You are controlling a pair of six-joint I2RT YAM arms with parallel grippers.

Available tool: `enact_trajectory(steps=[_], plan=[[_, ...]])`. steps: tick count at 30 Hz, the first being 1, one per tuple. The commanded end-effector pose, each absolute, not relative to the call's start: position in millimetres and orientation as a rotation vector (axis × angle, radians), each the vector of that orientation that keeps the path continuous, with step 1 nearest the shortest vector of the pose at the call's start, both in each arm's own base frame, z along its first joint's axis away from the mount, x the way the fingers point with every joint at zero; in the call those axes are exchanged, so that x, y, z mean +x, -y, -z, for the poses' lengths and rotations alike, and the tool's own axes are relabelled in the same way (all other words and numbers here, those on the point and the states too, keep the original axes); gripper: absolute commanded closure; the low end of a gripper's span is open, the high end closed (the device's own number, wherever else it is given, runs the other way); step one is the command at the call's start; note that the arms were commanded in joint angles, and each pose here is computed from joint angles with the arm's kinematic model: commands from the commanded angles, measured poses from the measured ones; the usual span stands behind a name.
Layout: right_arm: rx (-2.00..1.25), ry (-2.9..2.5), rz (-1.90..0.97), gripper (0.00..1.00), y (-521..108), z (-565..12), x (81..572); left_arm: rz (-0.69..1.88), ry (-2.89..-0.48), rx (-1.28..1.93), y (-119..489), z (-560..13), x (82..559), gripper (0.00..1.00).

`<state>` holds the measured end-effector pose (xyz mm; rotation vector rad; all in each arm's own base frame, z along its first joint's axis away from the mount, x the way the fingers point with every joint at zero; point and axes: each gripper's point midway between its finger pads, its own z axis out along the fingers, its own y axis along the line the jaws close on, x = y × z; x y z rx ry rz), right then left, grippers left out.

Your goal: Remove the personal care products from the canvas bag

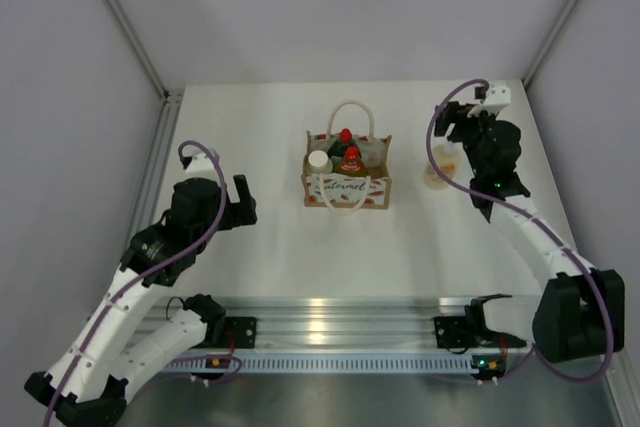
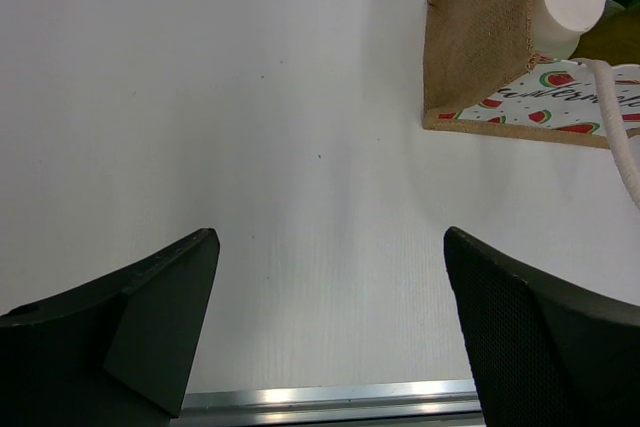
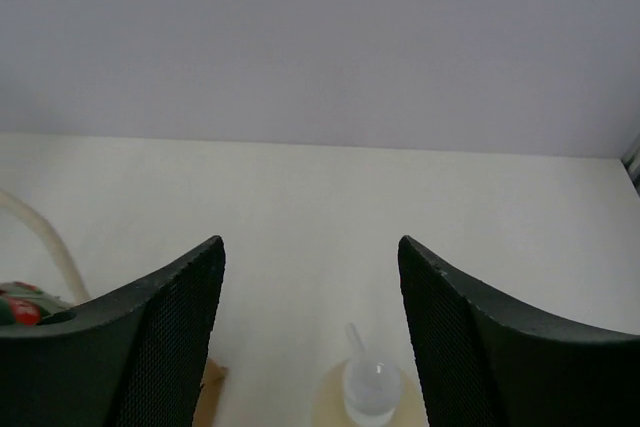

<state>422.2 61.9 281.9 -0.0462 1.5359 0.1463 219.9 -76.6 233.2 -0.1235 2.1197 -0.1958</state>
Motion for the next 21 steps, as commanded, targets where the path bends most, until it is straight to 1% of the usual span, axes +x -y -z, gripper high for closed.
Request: enact_trajectory(steps=[1, 4, 6, 7, 9, 11, 14, 16, 18, 21], plan=[[-0.155, -1.523, -0.305, 0.33, -107, -326, 401, 0.179, -2.109, -0.145, 75, -234, 225, 0.02], [-0.208, -1.613, -0.399, 0.34, -136, -322, 388, 0.170, -2.119, -0.143, 76, -233, 227, 0.02], [-0.289, -1.649, -0.489, 0.34, -166, -320, 379, 0.167, -2.130, -0.139, 77, -230, 228, 0.02], [-0.351, -1.697, -0.544, 0.34, -185, -309, 368, 0.165, -2.131, -0.141, 77, -230, 228, 0.02], [-0.434, -1.725, -0.576, 0.34, -204, -304, 362, 0.169, -2.135, -0.136, 78, -229, 227, 0.02], [-0.598, -1.714, -0.671, 0.33, -235, -297, 344, 0.169, -2.134, -0.138, 77, -229, 227, 0.02], [-0.795, -1.665, -0.724, 0.33, -259, -287, 335, 0.171, -2.130, -0.139, 77, -229, 226, 0.02], [-0.819, -1.672, -0.751, 0.33, -265, -282, 338, 0.174, -2.129, -0.135, 78, -230, 226, 0.02], [-0.824, -1.699, -0.770, 0.35, -272, -274, 344, 0.178, -2.127, -0.136, 78, -230, 226, 0.02], [-0.847, -1.691, -0.770, 0.41, -285, -268, 346, 0.177, -2.129, -0.132, 78, -230, 226, 0.02]])
